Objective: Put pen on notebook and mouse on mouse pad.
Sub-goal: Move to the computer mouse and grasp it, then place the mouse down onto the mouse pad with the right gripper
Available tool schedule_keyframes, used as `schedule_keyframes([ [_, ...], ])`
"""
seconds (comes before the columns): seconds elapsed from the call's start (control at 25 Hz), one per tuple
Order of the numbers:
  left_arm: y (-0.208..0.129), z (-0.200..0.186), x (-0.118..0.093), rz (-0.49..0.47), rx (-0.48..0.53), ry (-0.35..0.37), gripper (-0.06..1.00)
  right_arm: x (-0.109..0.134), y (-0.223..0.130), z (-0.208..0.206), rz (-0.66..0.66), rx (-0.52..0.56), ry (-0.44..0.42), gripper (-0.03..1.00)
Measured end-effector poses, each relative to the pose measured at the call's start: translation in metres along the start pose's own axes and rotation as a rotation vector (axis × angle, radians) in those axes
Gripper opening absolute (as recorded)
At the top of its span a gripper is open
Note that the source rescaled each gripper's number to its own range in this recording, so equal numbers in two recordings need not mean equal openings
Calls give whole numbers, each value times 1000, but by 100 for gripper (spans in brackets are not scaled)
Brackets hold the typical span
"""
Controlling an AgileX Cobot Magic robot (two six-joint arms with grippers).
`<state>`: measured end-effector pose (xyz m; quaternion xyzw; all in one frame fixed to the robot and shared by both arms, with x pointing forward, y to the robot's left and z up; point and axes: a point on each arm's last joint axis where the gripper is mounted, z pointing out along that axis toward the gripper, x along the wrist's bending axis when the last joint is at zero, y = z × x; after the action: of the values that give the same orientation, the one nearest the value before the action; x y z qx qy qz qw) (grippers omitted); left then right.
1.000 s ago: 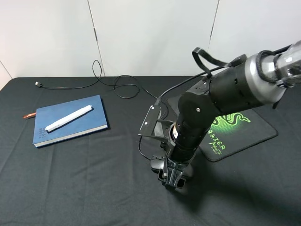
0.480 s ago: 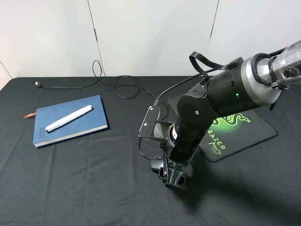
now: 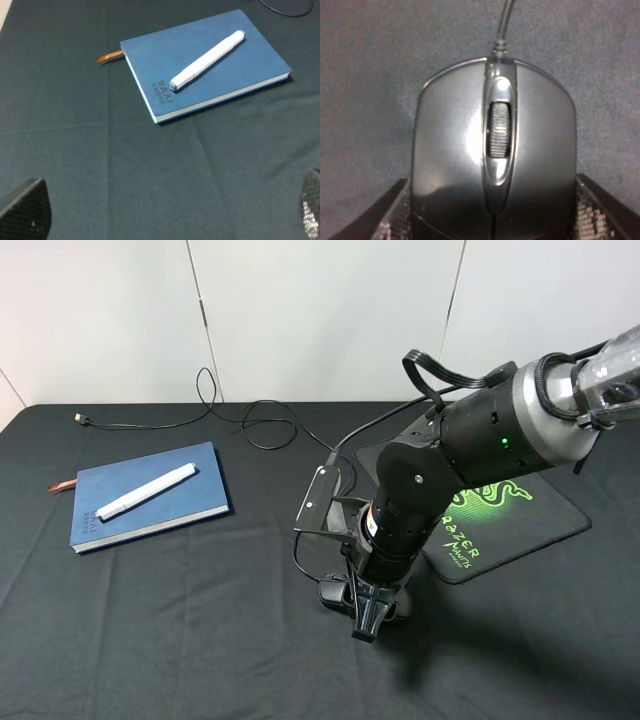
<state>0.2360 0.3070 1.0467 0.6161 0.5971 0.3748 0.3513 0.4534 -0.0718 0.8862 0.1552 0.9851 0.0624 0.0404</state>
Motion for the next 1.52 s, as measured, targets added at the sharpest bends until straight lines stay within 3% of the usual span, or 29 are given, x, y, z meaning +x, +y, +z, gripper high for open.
schedule_keyframes([
  [0.16, 0, 0, 0, 0, 0, 0, 100, 0, 1, -10, 0, 30, 15, 2],
  [0.32, 0, 0, 0, 0, 0, 0, 100, -6, 13, -42, 2, -16, -7, 2],
  [0.6, 0, 0, 0, 0, 0, 0, 100, -22, 30, -82, 98, -10, -19, 2],
  [0.92, 0, 0, 0, 0, 0, 0, 100, -85, 14, -107, 302, -56, -83, 2],
  [1.36, 0, 0, 0, 0, 0, 0, 100, -166, -56, -114, 612, -100, -169, 2],
  [1.52, 0, 0, 0, 0, 0, 0, 100, -184, -77, -98, 702, -74, -148, 2],
])
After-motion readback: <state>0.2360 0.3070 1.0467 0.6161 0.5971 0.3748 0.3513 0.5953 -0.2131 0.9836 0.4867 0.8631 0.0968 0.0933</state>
